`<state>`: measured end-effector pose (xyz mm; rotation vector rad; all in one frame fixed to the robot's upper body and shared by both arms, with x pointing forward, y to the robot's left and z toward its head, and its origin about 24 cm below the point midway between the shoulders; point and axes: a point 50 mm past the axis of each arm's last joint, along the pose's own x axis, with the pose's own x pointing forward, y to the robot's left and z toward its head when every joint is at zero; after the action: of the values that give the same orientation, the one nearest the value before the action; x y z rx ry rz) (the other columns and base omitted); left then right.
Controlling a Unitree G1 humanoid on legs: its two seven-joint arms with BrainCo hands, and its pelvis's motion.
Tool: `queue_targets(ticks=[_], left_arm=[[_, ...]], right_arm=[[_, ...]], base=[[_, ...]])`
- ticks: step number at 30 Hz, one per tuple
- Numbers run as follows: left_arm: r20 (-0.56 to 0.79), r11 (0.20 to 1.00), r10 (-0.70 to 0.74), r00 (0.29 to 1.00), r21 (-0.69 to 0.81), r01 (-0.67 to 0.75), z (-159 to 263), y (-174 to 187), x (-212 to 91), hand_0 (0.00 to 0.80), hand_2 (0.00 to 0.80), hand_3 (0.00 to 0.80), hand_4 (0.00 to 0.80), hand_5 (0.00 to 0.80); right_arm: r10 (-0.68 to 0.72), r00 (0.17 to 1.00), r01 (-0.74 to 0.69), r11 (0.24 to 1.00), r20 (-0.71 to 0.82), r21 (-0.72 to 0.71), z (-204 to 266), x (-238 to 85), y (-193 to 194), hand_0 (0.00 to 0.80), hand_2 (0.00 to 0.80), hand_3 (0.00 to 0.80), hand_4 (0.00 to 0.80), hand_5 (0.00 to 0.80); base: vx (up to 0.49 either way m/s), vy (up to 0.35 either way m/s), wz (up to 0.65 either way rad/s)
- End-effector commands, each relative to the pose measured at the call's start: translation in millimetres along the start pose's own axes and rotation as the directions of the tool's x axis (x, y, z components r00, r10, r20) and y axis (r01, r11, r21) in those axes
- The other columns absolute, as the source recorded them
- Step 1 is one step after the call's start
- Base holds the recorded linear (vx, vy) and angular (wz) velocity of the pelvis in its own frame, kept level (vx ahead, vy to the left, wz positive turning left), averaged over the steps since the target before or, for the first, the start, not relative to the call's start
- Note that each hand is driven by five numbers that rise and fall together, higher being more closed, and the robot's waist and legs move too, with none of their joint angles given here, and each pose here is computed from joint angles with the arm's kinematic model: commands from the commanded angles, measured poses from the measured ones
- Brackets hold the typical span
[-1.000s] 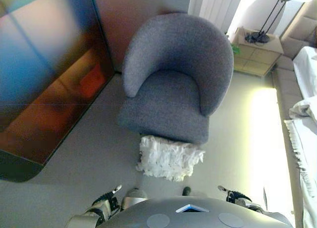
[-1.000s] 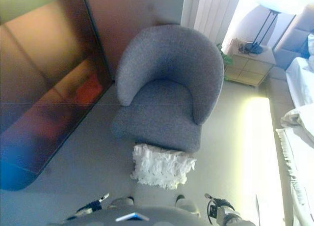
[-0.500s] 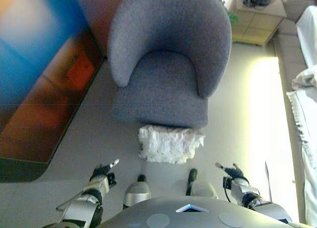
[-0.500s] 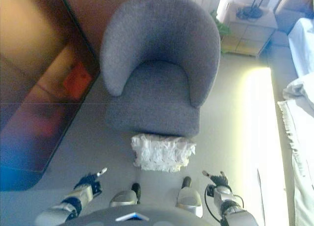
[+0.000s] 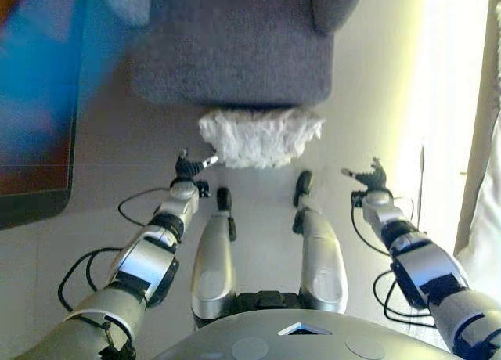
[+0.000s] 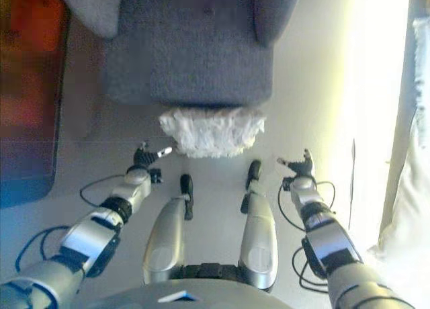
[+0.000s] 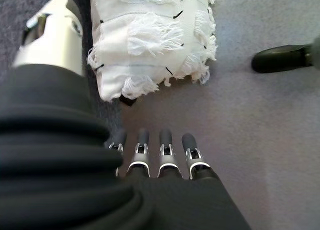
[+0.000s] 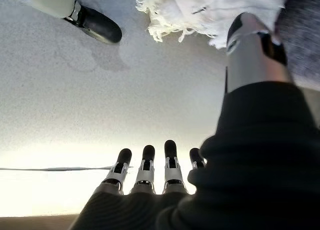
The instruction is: Pick up the cushion and take it to the sofa
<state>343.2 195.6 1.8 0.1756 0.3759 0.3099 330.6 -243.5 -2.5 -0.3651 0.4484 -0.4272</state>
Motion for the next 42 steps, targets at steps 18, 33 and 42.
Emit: queue_targets(ticks=[18, 33, 42], left_arm=[[0.28, 0.99, 0.119, 0.953, -0.109, -0.091, 78, 16, 8, 0.0, 0.0, 0.0, 0.0, 0.0], [0.501, 0.992, 0.126, 0.856, -0.068, -0.106, 162, 22, 2, 0.0, 0.0, 0.0, 0.0, 0.0], [0.609, 0.994, 0.105, 0.786, -0.03, -0.109, 208, 21, -9, 0.0, 0.0, 0.0, 0.0, 0.0]], right_arm=[[-0.132, 0.929, 0.159, 0.986, 0.345, -0.052, 107, 8, -33, 0.0, 0.0, 0.0, 0.0, 0.0], [-0.021, 0.77, 0.169, 0.971, 0.638, -0.172, 209, -18, -27, 0.0, 0.0, 0.0, 0.0, 0.0], [-0.002, 0.689, 0.186, 0.967, 0.725, -0.174, 254, -37, -26, 0.0, 0.0, 0.0, 0.0, 0.0]], base=[[-0.027, 0.065, 0.0], [-0.003, 0.031, 0.05], [0.006, 0.058, 0.03]])
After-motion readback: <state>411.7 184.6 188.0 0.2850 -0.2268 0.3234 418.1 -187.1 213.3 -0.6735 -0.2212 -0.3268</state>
